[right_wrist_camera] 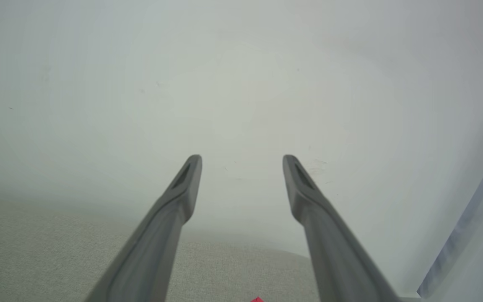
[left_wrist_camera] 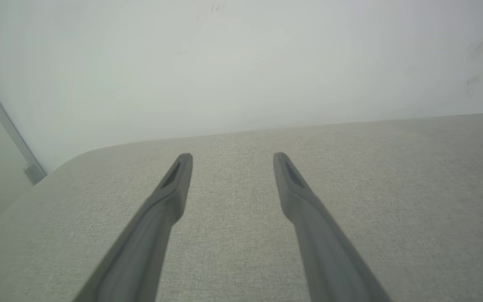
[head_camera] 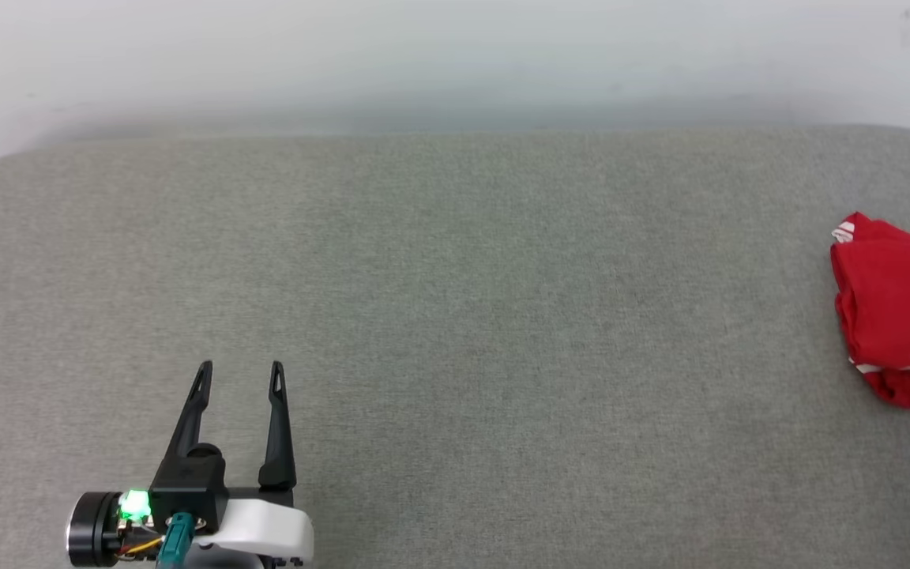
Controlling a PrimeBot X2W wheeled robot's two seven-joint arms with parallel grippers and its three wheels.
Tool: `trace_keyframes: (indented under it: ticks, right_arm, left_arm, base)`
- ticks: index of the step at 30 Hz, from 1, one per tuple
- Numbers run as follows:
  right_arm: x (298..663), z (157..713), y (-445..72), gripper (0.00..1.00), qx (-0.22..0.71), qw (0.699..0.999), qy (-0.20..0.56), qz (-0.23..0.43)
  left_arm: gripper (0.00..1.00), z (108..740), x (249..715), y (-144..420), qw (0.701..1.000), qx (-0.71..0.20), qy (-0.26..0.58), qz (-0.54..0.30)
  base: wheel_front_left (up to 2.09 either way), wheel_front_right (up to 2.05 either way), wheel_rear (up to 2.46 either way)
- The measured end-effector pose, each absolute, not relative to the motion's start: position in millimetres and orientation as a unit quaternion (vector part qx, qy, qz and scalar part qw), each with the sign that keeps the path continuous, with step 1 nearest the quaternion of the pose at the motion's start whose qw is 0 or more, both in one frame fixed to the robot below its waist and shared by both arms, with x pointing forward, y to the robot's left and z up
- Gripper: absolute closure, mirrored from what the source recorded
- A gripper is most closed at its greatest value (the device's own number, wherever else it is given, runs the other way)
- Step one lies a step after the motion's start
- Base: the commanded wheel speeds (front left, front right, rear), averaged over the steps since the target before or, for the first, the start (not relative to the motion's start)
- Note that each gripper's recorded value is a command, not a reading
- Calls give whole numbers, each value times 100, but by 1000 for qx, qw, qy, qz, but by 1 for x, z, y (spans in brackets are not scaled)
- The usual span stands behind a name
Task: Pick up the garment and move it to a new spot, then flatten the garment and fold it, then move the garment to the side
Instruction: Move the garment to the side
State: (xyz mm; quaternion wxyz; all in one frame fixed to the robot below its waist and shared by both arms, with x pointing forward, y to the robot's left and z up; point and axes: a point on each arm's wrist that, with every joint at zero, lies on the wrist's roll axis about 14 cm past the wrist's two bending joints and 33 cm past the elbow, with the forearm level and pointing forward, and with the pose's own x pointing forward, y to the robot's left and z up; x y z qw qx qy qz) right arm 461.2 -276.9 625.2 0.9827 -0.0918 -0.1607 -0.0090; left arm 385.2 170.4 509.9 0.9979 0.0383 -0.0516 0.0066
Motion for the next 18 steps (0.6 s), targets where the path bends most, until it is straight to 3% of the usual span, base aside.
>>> trace_keyframes:
  ticks: [5,10,18]
  right_arm:
    - [443,617,-226,0,-61,981,-180,29]
    - [425,589,-188,0,-35,986,-152,63]
    - [396,551,-179,0,10,993,-104,56]
  left_arm:
    - [0,515,373,182,997,40,-56,19]
    - [0,515,362,187,997,39,-55,26]
    - [0,517,350,189,997,36,-58,27]
  base:
    - [0,0,0]
    - [0,0,0]
    - [0,0,0]
